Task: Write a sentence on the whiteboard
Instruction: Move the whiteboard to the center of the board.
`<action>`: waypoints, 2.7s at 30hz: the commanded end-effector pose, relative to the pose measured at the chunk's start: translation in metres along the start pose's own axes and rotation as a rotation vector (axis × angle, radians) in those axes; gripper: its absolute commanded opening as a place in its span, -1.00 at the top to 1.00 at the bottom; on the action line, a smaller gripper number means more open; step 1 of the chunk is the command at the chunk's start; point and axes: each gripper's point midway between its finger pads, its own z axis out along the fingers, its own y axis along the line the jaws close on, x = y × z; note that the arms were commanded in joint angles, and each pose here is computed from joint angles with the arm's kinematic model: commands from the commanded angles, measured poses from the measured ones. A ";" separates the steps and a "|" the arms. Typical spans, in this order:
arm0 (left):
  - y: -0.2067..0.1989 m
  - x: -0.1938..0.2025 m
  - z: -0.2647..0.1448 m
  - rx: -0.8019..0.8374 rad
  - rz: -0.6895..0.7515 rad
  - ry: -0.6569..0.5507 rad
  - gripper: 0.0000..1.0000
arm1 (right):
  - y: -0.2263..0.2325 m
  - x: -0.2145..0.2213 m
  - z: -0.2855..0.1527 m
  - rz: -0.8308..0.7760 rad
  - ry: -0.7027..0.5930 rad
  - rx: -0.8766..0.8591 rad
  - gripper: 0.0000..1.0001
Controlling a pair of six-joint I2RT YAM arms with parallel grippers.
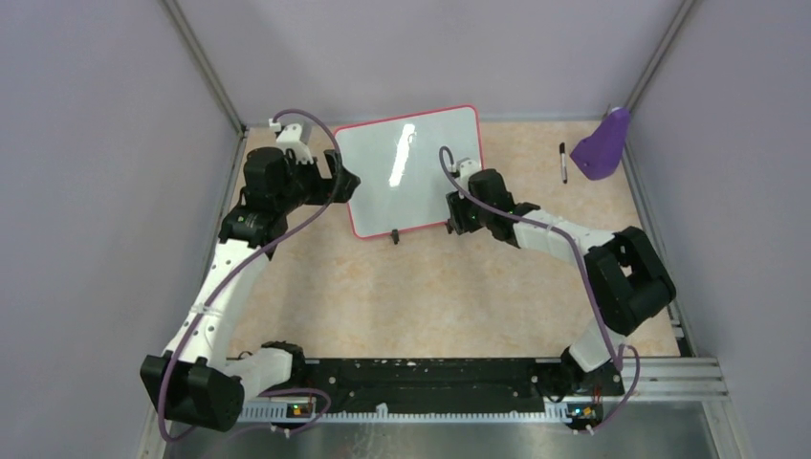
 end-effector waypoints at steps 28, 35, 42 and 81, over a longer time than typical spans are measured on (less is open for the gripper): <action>-0.002 -0.009 -0.002 0.029 -0.042 -0.023 -0.97 | 0.008 -0.007 0.053 0.053 0.053 0.012 0.38; -0.001 -0.009 -0.001 0.028 -0.046 -0.022 -0.97 | 0.008 -0.003 0.048 0.050 0.076 0.012 0.79; 0.001 -0.010 -0.002 0.015 -0.045 -0.030 -0.98 | 0.002 0.006 0.023 0.021 0.074 0.033 1.00; 0.002 -0.012 -0.001 0.015 -0.052 -0.042 -0.98 | 0.011 0.091 -0.100 0.077 0.265 -0.014 1.00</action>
